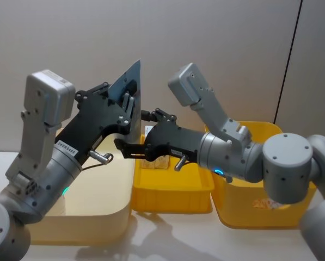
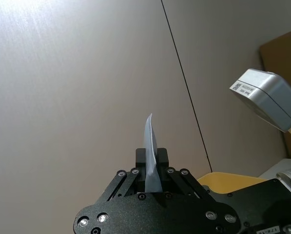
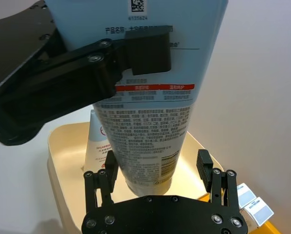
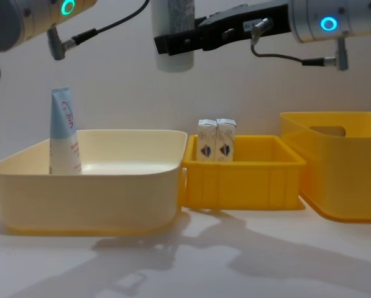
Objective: Bimanual collaborative sorting of washing and personal care products
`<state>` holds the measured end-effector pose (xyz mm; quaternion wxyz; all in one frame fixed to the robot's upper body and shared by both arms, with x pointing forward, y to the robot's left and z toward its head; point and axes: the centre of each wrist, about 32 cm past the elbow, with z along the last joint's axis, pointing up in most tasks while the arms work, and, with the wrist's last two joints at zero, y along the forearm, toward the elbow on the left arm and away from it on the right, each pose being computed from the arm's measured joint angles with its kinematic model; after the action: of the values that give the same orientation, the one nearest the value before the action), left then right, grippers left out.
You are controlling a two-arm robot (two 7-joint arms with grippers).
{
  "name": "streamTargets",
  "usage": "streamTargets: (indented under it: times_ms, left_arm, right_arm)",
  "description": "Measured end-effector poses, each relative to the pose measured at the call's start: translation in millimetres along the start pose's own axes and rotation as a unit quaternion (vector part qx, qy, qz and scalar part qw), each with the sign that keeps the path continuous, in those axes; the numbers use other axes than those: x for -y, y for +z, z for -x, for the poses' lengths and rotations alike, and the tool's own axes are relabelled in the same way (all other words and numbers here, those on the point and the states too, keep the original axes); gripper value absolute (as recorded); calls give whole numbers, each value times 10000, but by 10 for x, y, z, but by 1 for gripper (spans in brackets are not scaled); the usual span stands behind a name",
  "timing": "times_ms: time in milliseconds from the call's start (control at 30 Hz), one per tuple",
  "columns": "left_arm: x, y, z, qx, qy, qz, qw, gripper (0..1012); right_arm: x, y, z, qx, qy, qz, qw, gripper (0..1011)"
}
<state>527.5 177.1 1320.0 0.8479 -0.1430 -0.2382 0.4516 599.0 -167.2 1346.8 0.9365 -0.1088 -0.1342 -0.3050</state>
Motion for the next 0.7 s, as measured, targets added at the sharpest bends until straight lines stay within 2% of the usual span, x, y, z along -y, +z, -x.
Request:
streamTargets:
  times_ms: [333,700]
  left_arm:
    - [-40,-12,-12,-5,56,-14,10000,139]
    - [-59,-20,-19,-7,91,4,10000,139]
  right_arm:
    - [-122,2,-2,-7,25,0,10000,1001]
    - [-174,8,0,-15,34,-11,10000,1001]
